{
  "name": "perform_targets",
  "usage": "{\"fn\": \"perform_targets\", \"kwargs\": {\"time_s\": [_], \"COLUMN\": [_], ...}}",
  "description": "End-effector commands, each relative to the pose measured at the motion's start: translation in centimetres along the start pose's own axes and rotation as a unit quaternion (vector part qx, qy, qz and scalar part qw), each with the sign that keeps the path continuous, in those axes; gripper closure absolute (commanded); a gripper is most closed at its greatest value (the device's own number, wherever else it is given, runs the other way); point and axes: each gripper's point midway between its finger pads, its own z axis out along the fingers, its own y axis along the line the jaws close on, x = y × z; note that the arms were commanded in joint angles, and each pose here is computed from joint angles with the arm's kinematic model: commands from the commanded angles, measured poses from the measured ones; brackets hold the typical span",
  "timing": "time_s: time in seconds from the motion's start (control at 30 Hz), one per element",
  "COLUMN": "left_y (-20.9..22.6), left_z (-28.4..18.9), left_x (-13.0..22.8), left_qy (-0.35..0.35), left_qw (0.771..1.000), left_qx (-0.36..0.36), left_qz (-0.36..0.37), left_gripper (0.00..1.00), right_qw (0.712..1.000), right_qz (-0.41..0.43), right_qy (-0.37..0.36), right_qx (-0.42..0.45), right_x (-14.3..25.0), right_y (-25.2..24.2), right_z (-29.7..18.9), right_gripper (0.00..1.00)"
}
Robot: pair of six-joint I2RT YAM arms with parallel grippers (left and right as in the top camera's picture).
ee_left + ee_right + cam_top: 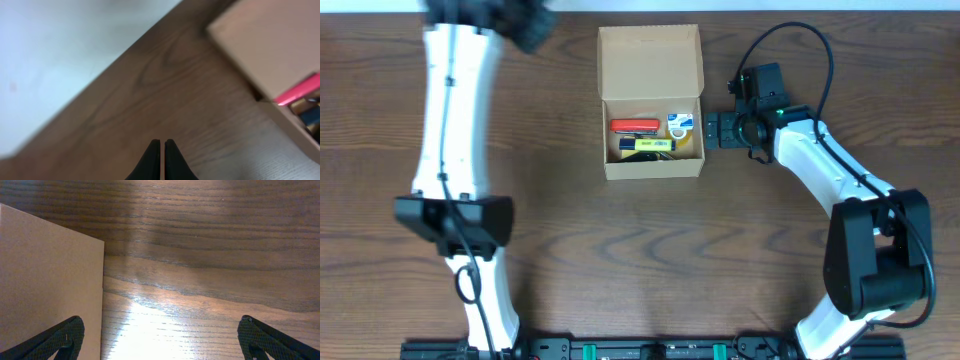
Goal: Pack container
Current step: 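Withdraw the left gripper up and left away from the box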
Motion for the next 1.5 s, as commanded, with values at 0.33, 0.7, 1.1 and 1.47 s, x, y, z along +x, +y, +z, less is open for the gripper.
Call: {"fn": "perform_targets", "kwargs": {"time_s": [0.33, 0.7, 1.1, 1.47], "left_y": [5.5, 0.9, -0.7, -5.3], "left_z": [5.1, 10.0, 10.1, 11.5], "left_x": [8.6, 8.8, 8.2, 5.1], "left_qy": [0.010, 0.038, 0.046, 0.041], "left_qw": [0.980, 0.963, 0.953, 0.934], "left_qx": [0.092, 0.174, 0.196, 0.253], "left_qz": [-0.178, -0.200, -0.226, -0.250], "left_gripper": [0.94, 0.94, 0.94, 0.94], "right_qw": [1.000, 1.000, 0.999, 0.992], "right_qz": [0.007, 0.007, 0.005, 0.039], "right_qy": [0.000, 0.000, -0.046, -0.031], "right_qx": [-0.001, -0.001, -0.009, -0.119], "right_x": [0.0, 0.0, -2.3, -2.0], "right_y": [-0.2, -0.2, 0.3, 4.4], "right_z": [0.0, 0.0, -0.1, -0.6], "right_gripper": [0.01, 0.01, 0.01, 0.01]}}
